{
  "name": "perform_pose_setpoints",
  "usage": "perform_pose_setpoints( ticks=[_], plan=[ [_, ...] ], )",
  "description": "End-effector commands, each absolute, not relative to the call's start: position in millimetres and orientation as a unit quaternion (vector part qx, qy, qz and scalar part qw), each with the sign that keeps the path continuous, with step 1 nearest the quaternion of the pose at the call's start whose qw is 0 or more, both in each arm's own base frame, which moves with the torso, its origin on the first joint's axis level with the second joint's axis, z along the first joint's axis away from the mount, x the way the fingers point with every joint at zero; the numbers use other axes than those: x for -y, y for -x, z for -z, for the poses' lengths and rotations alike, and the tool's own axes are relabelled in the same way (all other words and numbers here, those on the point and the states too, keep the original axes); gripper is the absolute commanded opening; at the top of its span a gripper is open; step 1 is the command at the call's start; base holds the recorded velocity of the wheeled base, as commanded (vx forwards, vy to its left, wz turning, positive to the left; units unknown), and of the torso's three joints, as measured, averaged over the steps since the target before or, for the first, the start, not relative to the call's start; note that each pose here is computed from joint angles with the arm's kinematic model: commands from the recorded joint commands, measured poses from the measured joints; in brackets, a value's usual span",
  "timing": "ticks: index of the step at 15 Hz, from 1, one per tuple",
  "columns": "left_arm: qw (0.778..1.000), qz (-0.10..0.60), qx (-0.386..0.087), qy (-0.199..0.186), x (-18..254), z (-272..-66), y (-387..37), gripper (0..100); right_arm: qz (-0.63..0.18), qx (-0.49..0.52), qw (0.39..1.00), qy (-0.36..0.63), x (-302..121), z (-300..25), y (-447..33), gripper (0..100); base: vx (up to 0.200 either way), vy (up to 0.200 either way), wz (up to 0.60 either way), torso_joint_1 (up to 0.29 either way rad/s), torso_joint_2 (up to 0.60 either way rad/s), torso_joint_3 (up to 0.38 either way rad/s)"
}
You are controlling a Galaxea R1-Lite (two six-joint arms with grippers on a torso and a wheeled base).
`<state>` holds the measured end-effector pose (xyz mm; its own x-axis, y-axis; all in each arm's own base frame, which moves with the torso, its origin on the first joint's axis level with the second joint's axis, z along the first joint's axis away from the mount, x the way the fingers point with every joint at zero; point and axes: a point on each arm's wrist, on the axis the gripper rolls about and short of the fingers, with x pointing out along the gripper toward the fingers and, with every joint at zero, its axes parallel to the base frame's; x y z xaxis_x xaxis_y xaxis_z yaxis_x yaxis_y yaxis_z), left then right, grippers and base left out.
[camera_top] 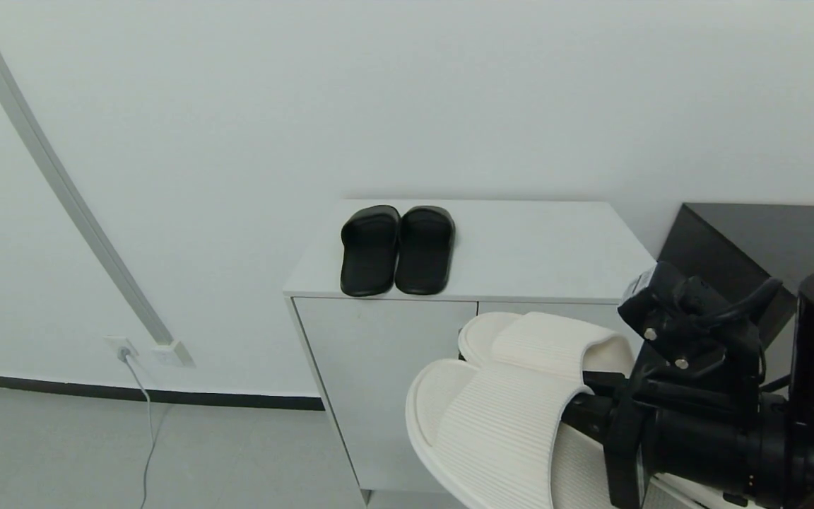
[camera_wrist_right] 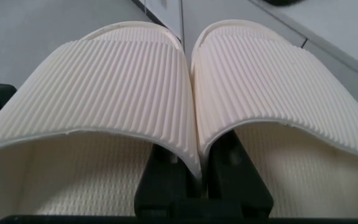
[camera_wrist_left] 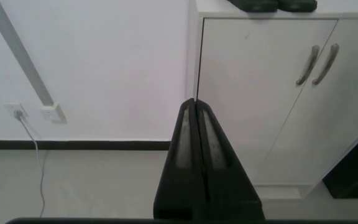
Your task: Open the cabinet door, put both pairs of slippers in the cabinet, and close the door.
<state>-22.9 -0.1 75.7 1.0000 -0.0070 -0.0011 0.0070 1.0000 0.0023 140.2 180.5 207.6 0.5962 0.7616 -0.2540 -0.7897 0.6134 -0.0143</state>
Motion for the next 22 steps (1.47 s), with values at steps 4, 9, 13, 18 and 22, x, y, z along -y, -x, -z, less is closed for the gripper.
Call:
perform_pose_setpoints(
  ticks=[4, 9, 13, 18, 22],
  plan=[
    [1.0, 0.003, -0.002, 0.003, 0, -76, 23, 100, -0.435, -0.119, 0.89, 0.067, -181, -203, -141, 0, 0.0, 0.0, 0.0, -0.221, 0.54, 0.315],
    [1.0, 0.002, -0.001, 0.003, 0, -76, 23, 100, -0.434, -0.119, 0.89, 0.078, -182, -194, -141, 0, 0.0, 0.0, 0.0, -0.205, 0.53, 0.321],
    [1.0, 0.002, -0.001, 0.004, 0, -76, 23, 100, -0.435, -0.115, 0.89, 0.079, -181, -194, -141, 0, 0.0, 0.0, 0.0, -0.176, 0.51, 0.326],
    [1.0, 0.002, 0.0, 0.004, 0, -76, 23, 100, -0.447, -0.11, 0.882, 0.099, -180, -186, -139, 0, 0.0, 0.0, 0.0, -0.147, 0.47, 0.329],
    [1.0, 0.002, 0.001, 0.003, 0, -76, 23, 100, -0.445, -0.078, 0.888, 0.085, -178, -192, -139, 0, 0.0, 0.0, 0.0, -0.107, 0.46, 0.347]
  ],
)
